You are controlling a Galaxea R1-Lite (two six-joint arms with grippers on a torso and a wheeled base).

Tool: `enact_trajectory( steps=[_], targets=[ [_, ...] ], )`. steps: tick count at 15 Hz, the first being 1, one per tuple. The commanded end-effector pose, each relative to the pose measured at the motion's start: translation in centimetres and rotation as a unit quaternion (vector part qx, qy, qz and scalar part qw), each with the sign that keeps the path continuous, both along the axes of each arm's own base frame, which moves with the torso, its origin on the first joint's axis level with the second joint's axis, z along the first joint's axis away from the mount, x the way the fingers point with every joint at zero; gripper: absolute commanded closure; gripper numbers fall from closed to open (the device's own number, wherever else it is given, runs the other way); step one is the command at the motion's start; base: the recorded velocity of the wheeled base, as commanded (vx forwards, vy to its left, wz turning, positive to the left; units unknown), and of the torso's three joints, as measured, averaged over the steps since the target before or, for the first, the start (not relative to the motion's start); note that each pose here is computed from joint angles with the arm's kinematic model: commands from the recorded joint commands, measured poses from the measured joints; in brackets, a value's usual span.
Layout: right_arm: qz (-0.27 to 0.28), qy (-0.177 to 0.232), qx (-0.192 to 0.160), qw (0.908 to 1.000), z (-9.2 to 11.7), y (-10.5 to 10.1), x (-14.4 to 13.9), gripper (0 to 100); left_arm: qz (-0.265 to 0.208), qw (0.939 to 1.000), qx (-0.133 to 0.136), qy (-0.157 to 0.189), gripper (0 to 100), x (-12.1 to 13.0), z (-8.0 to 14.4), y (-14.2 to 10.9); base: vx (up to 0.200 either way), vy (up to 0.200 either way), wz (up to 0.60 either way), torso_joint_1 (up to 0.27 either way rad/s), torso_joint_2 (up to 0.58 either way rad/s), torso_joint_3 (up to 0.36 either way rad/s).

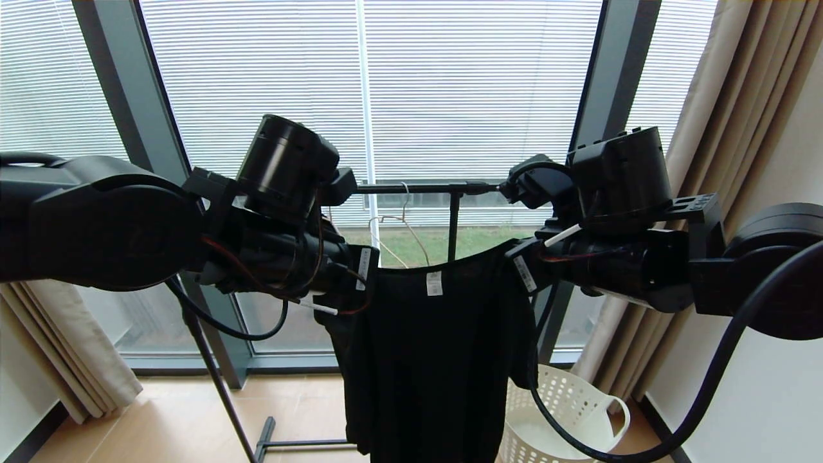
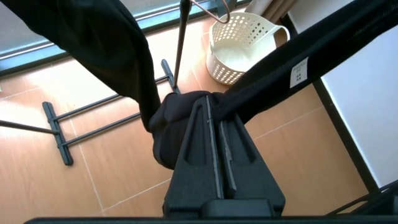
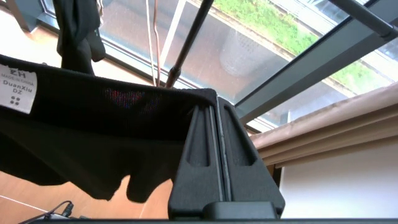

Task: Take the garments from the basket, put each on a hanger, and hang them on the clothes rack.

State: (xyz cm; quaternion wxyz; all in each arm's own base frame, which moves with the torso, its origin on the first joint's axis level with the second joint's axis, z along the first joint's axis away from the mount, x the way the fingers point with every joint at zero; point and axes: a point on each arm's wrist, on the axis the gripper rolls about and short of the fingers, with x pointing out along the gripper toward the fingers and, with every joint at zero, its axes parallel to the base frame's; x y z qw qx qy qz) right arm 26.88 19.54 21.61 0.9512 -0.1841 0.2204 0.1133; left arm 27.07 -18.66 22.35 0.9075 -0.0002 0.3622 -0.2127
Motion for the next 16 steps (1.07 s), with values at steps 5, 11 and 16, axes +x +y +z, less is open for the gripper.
enact_trajectory(
  steps=[5,11,16],
  targets=[
    [0.001,0.002,-0.001,1.0000,-0.1,0.0,0.0,100,-0.001,1.0000,-0.001,-0.003,100,-0.2,0.2,0.1,0.000,0.000,0.00,0.000,0.00,0.000],
    [0.001,0.009,-0.008,0.9999,-0.6,0.0,0.0,100,-0.002,0.9998,-0.011,-0.017,100,-0.3,1.2,0.0,0.000,0.000,0.00,0.000,0.00,0.000],
    [0.053,0.035,-0.108,0.9921,-3.8,-0.9,-1.5,0,-0.004,0.9990,-0.026,-0.036,100,0.2,2.4,-0.6,0.000,0.000,0.00,0.000,0.00,0.000]
  ],
)
